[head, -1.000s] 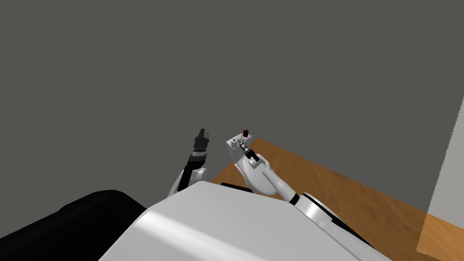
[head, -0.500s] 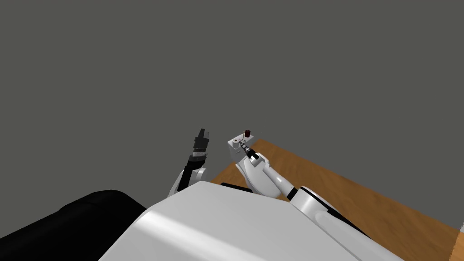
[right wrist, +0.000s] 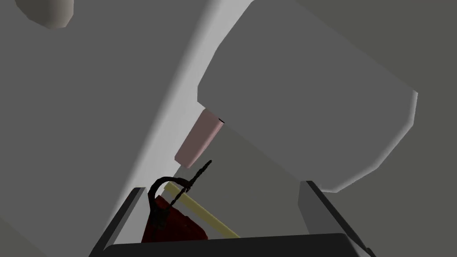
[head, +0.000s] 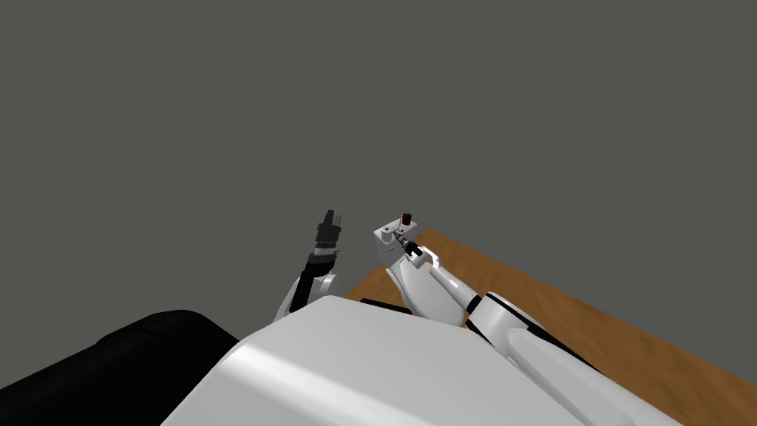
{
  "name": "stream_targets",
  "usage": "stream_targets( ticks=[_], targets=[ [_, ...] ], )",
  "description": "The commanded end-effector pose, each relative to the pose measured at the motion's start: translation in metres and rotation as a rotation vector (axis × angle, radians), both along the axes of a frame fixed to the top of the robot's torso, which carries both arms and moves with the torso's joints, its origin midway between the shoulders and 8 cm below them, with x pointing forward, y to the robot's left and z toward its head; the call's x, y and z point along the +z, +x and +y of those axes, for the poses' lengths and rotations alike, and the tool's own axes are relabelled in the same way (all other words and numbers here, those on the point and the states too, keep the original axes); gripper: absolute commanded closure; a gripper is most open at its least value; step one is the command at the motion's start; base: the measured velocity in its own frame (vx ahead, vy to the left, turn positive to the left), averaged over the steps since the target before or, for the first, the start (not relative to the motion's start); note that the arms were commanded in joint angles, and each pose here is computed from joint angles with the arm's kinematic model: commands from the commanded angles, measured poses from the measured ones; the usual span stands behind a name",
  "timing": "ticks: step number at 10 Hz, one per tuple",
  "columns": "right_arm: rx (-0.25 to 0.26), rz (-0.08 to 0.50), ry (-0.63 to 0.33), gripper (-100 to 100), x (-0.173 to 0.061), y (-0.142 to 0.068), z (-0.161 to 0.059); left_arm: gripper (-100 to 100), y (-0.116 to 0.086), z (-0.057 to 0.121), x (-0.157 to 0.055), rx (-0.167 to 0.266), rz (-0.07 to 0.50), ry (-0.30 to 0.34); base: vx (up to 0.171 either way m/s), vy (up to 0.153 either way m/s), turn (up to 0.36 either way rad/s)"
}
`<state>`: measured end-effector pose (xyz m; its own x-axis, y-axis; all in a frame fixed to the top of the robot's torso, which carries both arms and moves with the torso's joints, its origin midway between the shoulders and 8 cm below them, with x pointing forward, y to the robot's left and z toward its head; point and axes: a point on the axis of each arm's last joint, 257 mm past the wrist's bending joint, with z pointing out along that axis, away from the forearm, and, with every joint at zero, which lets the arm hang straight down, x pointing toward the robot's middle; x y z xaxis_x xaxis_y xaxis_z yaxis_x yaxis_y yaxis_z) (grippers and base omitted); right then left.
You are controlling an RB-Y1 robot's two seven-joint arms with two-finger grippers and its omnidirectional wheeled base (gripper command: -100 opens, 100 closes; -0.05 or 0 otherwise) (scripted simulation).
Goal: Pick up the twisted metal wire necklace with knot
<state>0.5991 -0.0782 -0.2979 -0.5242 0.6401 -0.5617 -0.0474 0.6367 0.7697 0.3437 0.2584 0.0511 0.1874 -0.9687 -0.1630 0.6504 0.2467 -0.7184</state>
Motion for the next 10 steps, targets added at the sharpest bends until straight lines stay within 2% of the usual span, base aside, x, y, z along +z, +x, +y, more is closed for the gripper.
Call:
stream_targets(
  ticks=[1, 3, 5, 6, 10],
  targets=[
    [-0.016, 0.017, -0.029, -100, -0.011, 0.002, -0.011, 0, 0.0, 0.0, 0.0, 0.0, 0.0, 0.0, 0.012, 0.004, 0.048],
    [-0.037, 0.033, -0.075, -100, -0.019, 0.009, -0.026, 0, 0.0, 0.0, 0.0, 0.0, 0.0, 0.0, 0.012, 0.006, 0.062],
    [-0.07, 0.056, -0.15, -100, -0.028, 0.02, -0.052, 0, 0.0, 0.0, 0.0, 0.0, 0.0, 0.0, 0.016, 0.009, 0.12],
    [-0.077, 0.063, -0.156, -100, -0.032, 0.02, -0.056, 0, 0.0, 0.0, 0.0, 0.0, 0.0, 0.0, 0.017, 0.007, 0.032],
    [-0.139, 0.107, -0.265, -100, -0.049, 0.031, -0.102, 0, 0.0, 0.0, 0.0, 0.0, 0.0, 0.0, 0.021, 0.013, 0.078]
  ],
)
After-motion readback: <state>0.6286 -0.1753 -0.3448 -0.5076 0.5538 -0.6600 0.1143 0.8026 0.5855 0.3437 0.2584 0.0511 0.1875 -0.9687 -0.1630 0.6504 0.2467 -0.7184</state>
